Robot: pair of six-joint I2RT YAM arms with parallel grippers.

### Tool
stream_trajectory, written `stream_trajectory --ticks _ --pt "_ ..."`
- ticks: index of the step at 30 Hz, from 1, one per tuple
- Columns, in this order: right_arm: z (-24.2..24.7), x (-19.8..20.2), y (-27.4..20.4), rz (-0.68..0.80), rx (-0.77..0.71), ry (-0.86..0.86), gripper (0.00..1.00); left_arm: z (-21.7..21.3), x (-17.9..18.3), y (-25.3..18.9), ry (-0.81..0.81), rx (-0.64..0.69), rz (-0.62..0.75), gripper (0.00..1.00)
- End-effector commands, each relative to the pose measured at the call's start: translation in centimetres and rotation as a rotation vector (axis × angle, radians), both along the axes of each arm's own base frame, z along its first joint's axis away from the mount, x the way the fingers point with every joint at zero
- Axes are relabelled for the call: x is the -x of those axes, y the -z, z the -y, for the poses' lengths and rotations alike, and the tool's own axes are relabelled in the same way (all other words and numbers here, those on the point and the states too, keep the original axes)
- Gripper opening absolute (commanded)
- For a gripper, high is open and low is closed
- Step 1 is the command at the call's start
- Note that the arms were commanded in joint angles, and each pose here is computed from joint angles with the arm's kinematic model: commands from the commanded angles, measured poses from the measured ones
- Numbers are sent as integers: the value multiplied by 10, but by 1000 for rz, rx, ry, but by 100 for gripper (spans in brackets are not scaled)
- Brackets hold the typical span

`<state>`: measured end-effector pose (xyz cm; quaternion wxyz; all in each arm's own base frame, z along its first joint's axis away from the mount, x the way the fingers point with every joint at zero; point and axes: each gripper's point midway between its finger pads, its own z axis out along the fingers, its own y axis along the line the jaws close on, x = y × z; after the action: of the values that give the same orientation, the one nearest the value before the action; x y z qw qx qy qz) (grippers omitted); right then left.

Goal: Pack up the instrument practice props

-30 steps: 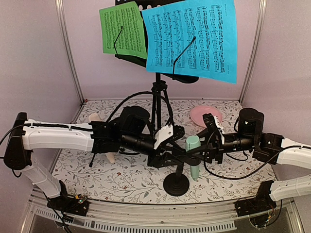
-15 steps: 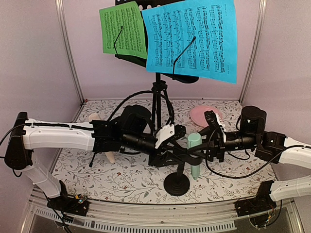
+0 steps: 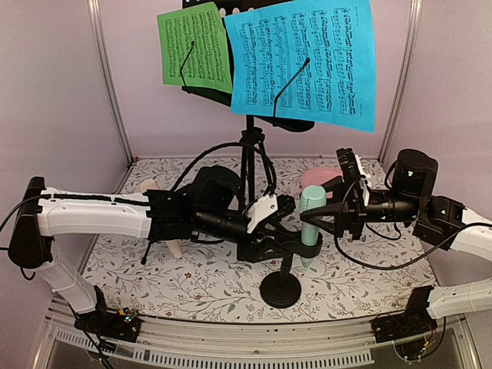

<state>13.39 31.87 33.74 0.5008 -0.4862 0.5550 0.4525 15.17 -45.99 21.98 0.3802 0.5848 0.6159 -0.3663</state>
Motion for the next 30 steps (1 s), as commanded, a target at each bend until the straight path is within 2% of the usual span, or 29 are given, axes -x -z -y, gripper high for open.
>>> stream_trajectory --ticks 1,20,30 --pt "2 6 -37 50 -72 0 32 6 -8 -9 -36 20 22 0" --pt "27 -4 -123 199 -195 145 32 -1 -8 -1 -60 3 15 0" --pt "57 -19 -124 215 -158 325 32 -6 -7 2 -64 -5 15 0"
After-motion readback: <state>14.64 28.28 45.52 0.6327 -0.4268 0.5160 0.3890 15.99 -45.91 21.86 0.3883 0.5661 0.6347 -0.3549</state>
